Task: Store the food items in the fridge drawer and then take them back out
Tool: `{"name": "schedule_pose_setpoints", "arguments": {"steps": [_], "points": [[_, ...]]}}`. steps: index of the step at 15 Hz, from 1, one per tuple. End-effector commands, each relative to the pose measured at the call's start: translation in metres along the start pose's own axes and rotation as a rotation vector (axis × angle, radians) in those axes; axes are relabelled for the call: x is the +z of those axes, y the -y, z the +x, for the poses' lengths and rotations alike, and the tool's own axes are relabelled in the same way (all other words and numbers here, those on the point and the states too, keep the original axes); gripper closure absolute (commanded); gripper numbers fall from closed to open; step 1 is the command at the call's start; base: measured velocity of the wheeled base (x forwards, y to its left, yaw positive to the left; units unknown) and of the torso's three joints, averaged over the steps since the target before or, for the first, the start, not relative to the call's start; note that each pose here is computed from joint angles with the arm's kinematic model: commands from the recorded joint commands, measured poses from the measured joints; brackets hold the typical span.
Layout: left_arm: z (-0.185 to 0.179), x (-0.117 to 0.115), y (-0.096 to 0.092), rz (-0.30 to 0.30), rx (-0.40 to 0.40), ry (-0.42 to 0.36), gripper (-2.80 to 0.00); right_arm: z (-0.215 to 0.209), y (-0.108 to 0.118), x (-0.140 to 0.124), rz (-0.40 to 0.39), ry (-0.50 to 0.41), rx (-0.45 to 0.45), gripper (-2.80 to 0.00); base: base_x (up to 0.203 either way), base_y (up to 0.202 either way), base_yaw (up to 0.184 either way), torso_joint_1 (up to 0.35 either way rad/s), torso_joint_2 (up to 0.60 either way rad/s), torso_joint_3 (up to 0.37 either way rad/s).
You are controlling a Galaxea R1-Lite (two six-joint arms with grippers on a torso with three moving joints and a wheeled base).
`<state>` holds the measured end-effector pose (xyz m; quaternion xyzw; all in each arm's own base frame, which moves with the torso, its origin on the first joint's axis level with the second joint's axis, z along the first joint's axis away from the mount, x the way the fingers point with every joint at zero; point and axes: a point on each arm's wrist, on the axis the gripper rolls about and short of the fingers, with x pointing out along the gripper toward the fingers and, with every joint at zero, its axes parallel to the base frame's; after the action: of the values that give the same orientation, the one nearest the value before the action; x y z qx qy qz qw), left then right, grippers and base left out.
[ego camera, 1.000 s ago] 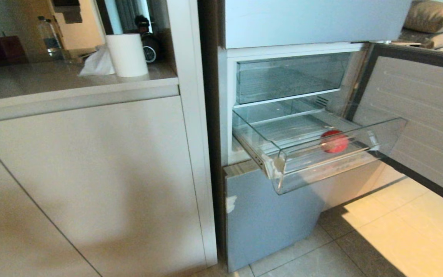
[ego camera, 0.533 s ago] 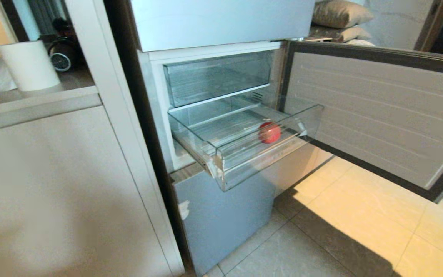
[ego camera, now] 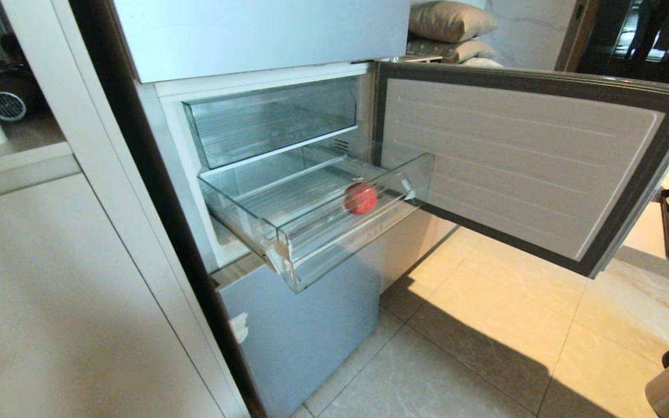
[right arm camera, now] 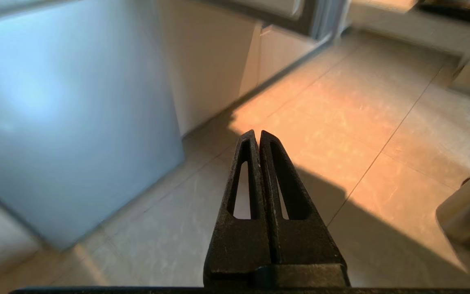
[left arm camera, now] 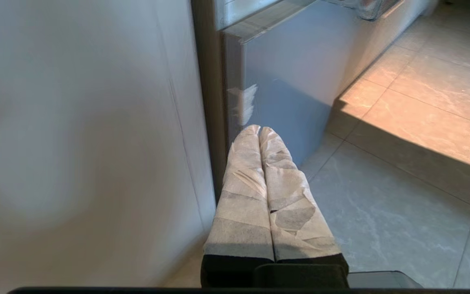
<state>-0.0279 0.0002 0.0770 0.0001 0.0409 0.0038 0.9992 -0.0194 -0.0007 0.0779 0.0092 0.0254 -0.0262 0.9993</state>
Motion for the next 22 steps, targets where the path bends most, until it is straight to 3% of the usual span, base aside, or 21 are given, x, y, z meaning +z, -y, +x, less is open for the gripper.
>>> {"name": "schedule_pose_setpoints", "arguments": {"steps": [1,5,8,9,12,15,17,22], "points": [[0.000,0.000,0.000,0.000,0.001,0.001,0.00,0.012,0.000,0.019,0.031,-0.103,-0.063,0.00,0.000,0.000,0.000,0.000,0.00,0.000],[0.000,0.000,0.000,0.000,0.000,-0.001,0.00,0.064,0.007,0.067,0.185,-0.224,-0.294,0.00,0.000,0.000,0.000,0.000,0.00,0.000],[0.000,0.000,0.000,0.000,0.001,-0.001,0.00,0.118,0.035,0.086,0.238,-0.255,-0.476,0.00,0.000,0.000,0.000,0.000,0.00,0.000],[0.000,0.000,0.000,0.000,0.000,0.000,0.00,0.133,0.052,0.090,0.250,-0.248,-0.531,-2.80,0.000,0.000,0.000,0.000,0.00,0.000],[0.000,0.000,0.000,0.000,0.000,0.001,0.00,0.169,0.110,0.103,0.273,-0.179,-0.640,-2.80,0.000,0.000,0.000,0.000,0.00,0.000],[0.000,0.000,0.000,0.000,0.000,0.001,0.00,0.209,0.153,0.109,0.253,-0.113,-0.633,-2.80,0.000,0.000,0.000,0.000,0.00,0.000],[0.000,0.000,0.000,0.000,0.000,0.000,0.00,0.231,0.173,0.114,0.232,-0.060,-0.591,-2.80,0.000,0.000,0.000,0.000,0.00,0.000],[0.000,0.000,0.000,0.000,0.002,0.001,0.00,0.271,0.211,0.107,0.192,-0.053,-0.575,-2.80,0.000,0.000,0.000,0.000,0.00,0.000]]}}
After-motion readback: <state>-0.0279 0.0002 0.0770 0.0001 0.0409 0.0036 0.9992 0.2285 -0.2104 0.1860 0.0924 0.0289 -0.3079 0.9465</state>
